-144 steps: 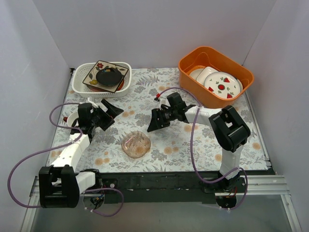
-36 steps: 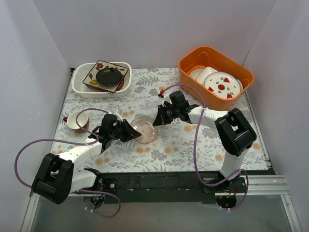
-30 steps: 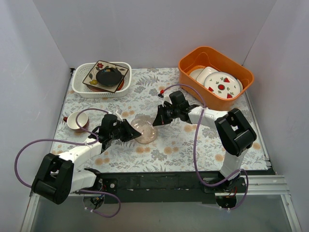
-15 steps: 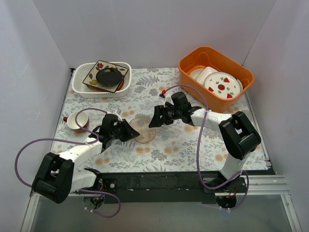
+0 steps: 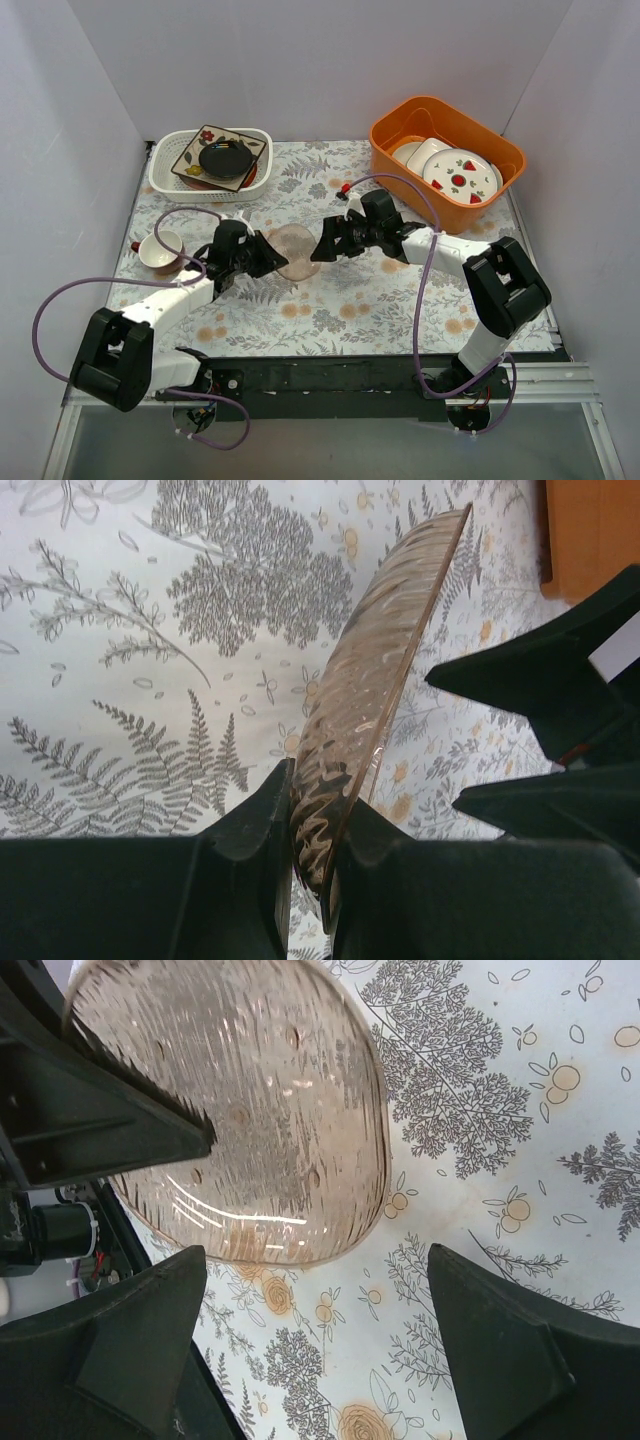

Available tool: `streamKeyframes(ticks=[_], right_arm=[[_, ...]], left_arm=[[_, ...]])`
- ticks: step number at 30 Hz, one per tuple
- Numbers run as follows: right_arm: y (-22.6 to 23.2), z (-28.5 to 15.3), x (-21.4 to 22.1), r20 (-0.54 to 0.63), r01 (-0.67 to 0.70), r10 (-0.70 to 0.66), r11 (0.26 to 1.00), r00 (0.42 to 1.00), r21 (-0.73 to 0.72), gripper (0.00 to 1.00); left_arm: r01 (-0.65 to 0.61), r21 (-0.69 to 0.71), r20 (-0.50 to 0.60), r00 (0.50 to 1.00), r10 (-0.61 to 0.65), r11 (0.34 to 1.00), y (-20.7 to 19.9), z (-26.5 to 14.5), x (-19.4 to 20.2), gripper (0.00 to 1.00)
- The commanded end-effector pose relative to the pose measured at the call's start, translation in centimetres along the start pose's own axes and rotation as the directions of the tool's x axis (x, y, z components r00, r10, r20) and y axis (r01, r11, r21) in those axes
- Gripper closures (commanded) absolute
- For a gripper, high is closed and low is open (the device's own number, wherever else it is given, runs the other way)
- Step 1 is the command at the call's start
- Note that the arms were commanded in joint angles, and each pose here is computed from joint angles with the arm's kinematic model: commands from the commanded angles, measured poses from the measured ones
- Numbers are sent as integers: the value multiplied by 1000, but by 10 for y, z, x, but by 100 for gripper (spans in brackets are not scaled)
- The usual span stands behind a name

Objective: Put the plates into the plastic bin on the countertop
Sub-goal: Place the plate in the plastic bin.

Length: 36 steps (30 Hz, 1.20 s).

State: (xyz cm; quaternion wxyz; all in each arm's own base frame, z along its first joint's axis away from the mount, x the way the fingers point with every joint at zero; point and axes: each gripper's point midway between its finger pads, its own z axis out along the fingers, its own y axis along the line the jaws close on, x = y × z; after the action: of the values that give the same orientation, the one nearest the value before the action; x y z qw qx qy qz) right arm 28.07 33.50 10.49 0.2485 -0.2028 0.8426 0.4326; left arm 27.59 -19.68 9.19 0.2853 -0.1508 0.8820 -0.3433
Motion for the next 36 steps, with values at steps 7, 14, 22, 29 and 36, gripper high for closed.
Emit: streamKeyframes(ticks=[7,14,22,29,36], right_arm=[[8,-14,-15,58,50,-49,998,997,-23,2],[5,-26,-20,87,53,-52,998,995,-14,2],[0,-31,-20,90,45,-43,999,995,-19,2],[-2,-34,-19,90,42,-39,999,995,-26,2],[-4,-33,-17,81,32,-29,999,996,-34,2]], left_arm=[[-103,-90,87,990,110,991,-27,14,-63,100],[-118,-56,88,989,122,991,-59,34,-110,100],[-126,-32,121,984,129,991,-85,46,-169,100],[-70,-9,177,982,70,998,-85,37,-218,100],[17,7,229,973,-19,1000,-69,26,-258,100]])
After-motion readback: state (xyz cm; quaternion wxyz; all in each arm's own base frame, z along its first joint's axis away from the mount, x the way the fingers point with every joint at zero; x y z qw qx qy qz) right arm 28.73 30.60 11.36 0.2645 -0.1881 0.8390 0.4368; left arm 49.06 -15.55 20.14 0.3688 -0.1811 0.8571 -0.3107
